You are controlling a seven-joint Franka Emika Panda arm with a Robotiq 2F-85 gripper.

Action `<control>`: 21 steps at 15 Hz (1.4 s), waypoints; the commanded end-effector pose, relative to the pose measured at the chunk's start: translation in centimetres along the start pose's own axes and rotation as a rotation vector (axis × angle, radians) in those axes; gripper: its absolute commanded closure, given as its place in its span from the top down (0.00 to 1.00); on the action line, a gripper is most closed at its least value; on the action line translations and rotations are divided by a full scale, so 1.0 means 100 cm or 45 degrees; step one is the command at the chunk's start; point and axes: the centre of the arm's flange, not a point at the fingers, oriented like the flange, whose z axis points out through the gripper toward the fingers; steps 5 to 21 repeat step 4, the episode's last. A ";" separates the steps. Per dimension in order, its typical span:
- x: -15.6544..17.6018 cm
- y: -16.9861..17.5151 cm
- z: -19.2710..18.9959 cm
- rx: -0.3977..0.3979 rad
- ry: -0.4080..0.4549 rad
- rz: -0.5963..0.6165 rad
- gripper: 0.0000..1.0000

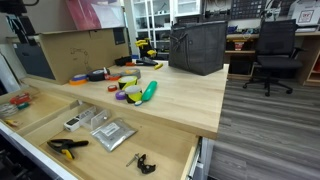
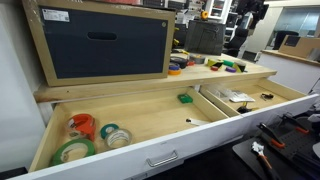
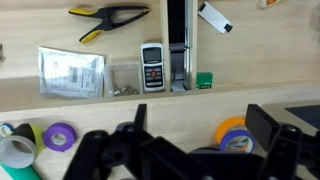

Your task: Put the green tape from the counter in the topmost drawer on the left.

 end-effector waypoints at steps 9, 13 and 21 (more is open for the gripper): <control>-0.003 0.005 -0.006 0.020 0.007 0.035 1.00; -0.003 0.005 -0.006 0.020 0.007 0.035 1.00; -0.003 0.005 -0.006 0.020 0.007 0.035 1.00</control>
